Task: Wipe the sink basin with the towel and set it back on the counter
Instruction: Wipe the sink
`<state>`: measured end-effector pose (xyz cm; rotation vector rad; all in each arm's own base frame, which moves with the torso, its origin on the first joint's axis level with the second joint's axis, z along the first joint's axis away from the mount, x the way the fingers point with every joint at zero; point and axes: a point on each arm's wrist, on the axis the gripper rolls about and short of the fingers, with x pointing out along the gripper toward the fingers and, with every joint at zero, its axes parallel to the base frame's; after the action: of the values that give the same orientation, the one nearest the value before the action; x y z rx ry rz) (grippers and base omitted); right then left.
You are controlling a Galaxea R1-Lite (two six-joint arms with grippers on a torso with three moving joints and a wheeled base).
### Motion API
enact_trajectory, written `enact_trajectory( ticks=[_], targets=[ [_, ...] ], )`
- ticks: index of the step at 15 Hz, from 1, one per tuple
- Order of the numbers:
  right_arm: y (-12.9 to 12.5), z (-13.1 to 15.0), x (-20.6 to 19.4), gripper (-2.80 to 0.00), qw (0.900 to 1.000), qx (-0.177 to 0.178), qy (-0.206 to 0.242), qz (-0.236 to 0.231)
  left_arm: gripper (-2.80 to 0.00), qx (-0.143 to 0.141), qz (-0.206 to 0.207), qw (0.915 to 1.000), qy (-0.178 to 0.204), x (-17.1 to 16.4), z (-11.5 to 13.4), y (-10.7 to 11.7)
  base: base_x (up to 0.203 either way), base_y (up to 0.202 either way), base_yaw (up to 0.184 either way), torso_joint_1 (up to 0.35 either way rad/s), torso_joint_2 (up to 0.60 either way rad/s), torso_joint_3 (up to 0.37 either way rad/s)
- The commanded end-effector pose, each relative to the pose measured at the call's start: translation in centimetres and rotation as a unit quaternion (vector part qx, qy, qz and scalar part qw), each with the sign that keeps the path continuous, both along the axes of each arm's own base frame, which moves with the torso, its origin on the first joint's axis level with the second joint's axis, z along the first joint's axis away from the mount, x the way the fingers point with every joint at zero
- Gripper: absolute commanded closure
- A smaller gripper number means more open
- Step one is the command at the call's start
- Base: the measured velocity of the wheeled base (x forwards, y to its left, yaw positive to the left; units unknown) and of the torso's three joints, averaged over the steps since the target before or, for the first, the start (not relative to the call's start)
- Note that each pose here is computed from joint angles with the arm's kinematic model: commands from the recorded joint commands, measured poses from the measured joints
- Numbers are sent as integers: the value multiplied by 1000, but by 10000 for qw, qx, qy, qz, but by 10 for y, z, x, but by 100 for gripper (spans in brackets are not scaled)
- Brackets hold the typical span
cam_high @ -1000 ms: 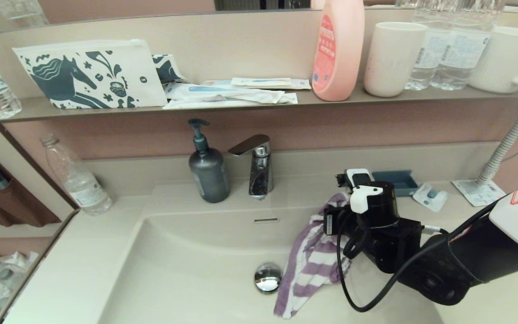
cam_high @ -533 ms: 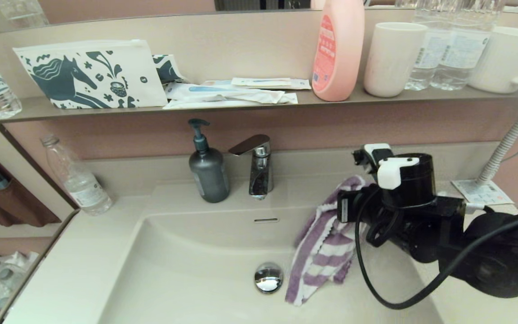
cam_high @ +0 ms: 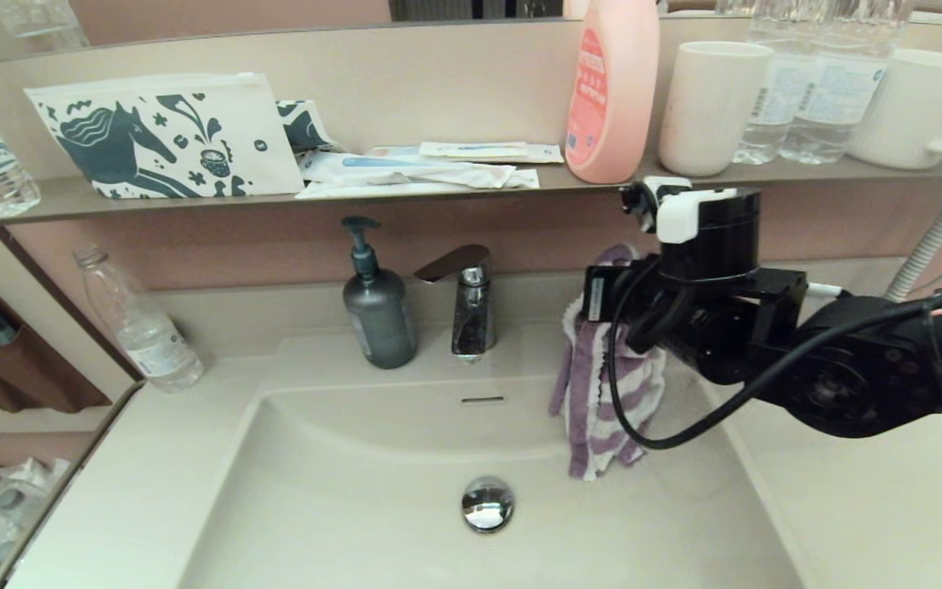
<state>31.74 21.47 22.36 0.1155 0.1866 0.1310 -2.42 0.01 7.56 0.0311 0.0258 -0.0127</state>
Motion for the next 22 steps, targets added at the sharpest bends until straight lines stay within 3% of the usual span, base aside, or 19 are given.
enact_trajectory(
  ticks=[1, 5, 10, 13, 18, 22],
  targets=[
    [20, -21, 21, 0, 9999, -14, 106, 25, 0, -1, 0, 10000, 8, 0, 0, 0, 0, 0, 0, 0, 0, 0],
    [45, -67, 37, 0, 9987, -106, 490, 19, 0, 1, 0, 10000, 8, 0, 0, 0, 0, 0, 0, 0, 0, 0],
    [36, -95, 32, 0, 9956, -144, 916, -107, 0, -2, 0, 10000, 8, 0, 0, 0, 0, 0, 0, 0, 0, 0],
    [35, -96, 34, 0, 9957, -58, 910, -133, 0, -1, 0, 10000, 8, 0, 0, 0, 0, 0, 0, 0, 0, 0],
    [45, -133, 39, 0, 9920, -323, 1214, -137, 0, -2, 0, 10000, 8, 0, 0, 0, 0, 0, 0, 0, 0, 0],
    [13, -143, 57, 0, 9903, -399, 1176, -626, 0, -2, 0, 10000, 8, 0, 0, 0, 0, 0, 0, 0, 0, 0]
  ],
)
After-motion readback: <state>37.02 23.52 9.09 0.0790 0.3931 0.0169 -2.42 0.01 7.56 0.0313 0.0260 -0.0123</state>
